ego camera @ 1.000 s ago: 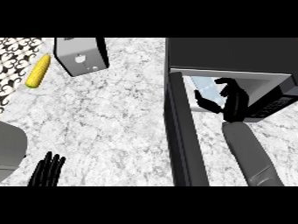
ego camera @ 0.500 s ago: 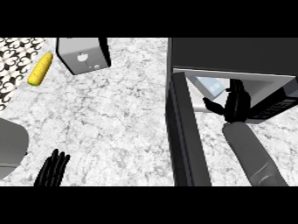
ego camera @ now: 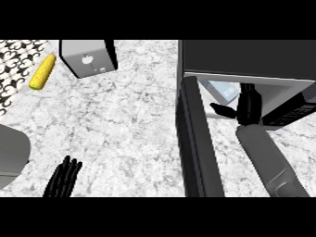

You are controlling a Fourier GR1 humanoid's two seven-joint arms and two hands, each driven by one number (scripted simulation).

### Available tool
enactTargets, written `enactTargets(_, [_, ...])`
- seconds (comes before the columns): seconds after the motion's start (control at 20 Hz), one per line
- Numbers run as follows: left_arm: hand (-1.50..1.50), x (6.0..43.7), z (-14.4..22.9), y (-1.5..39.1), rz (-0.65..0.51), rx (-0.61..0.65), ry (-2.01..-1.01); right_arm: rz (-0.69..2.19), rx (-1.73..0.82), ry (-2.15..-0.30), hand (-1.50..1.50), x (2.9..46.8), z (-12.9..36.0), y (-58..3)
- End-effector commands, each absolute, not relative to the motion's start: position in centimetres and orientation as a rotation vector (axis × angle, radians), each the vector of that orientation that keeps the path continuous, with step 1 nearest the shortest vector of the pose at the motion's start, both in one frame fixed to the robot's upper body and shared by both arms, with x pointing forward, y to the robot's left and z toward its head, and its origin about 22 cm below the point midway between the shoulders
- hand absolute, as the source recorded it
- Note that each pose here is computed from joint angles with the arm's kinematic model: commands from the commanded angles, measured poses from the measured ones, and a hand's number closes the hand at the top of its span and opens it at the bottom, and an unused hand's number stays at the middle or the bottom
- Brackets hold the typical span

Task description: Pick up the milk, place it into the microwave and close the microwave

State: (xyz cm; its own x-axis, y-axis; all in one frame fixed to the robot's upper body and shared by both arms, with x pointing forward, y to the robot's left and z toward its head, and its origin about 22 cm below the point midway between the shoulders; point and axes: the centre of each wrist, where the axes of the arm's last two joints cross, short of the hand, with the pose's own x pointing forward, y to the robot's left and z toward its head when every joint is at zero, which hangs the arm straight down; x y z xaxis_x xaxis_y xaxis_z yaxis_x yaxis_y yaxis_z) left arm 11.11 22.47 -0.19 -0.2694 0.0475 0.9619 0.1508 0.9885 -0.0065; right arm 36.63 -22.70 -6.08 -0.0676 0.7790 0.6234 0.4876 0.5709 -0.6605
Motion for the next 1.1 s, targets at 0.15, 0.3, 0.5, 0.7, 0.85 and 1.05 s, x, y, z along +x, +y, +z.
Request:
enactTargets(0.15, [-1.50,10.8,-0.1,20.4,-0.078,-0.170,-1.859,0.351,-0.673,-1.821,-1.50,39.0,-3.4,-23.7])
enactTargets(0.3, [-1.50,11.8,0.6,21.5,-0.122,-0.164,-1.865,0.308,-0.610,-1.814,-1.50,39.7,-2.5,-25.7])
enactTargets(0.5, [-1.50,12.0,0.5,19.1,-0.108,-0.168,-1.888,0.260,-0.543,-1.807,-1.50,38.1,-4.4,-27.6])
enactTargets(0.7, [-1.50,11.2,0.1,19.0,-0.141,-0.178,-1.866,0.205,-0.499,-1.837,-1.50,36.2,-6.6,-28.5])
enactTargets(0.85, [-1.50,12.0,1.2,18.6,-0.130,-0.200,-1.856,0.225,-0.448,-1.822,-1.50,35.2,-7.9,-28.4])
enactTargets(1.05, [-1.50,11.5,-1.2,18.5,-0.117,-0.174,-1.848,0.180,-0.291,-1.805,-1.50,32.0,-10.5,-30.3])
